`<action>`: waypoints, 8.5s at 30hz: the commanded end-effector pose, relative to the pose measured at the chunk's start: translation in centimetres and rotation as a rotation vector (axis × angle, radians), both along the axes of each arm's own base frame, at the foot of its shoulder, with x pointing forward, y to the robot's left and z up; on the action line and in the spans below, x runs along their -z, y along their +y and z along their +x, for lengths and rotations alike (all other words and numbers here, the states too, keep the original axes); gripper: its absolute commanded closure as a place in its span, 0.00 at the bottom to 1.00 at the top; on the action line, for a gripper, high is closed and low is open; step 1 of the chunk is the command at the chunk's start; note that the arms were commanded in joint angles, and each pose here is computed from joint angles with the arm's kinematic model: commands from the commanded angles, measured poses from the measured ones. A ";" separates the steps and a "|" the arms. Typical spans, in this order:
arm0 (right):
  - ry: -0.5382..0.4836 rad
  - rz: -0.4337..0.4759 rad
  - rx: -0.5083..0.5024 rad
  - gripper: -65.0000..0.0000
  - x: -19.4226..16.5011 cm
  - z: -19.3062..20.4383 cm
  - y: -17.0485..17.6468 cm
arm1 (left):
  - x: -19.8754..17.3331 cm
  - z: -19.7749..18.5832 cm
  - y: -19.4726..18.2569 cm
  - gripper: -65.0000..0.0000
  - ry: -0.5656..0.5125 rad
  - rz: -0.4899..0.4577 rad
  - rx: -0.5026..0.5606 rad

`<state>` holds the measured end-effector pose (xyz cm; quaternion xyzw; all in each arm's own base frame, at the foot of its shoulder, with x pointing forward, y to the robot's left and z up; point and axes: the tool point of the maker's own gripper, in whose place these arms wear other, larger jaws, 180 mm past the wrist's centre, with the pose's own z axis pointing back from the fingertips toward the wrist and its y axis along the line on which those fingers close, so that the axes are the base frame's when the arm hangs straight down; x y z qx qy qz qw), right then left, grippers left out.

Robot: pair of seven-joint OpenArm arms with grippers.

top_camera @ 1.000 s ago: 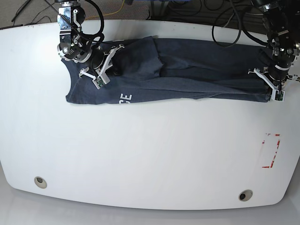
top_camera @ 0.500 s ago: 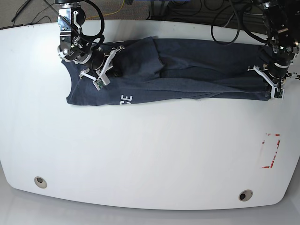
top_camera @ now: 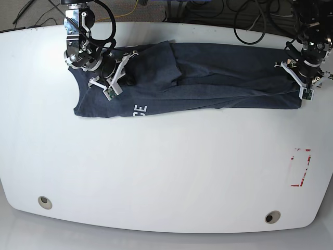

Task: Layout the t-shirt on the table in an organized manner, then fold the t-shirt properly
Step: 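Pull the grasped shirt edge with the left gripper away from the right gripper, then open the left gripper and reposition it at the shirt's folded end, then grasp the folded end with the left gripper and tuck it inward, then lift the shirt end with the left gripper and fold it toward the right gripper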

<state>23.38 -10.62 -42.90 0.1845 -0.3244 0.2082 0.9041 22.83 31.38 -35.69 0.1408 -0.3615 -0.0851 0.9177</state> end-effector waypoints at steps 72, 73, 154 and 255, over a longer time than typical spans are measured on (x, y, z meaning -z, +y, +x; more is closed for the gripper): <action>0.038 -0.026 0.011 1.00 1.1 0.2 -0.1 | -4.8 1.9 5.1 0.00 -0.104 -0.082 -0.212; 0.038 -0.026 0.011 1.00 1.1 0.2 -0.1 | -4.8 1.9 4.9 0.00 -0.107 -0.098 -0.209; 0.036 -0.024 0.010 1.00 1.1 0.3 -0.2 | 2.6 -1.0 5.2 0.00 0.078 -0.366 -0.082; 0.031 -0.022 0.012 1.00 1.0 0.5 -0.1 | 1.2 3.5 -9.2 1.00 0.024 -0.416 0.290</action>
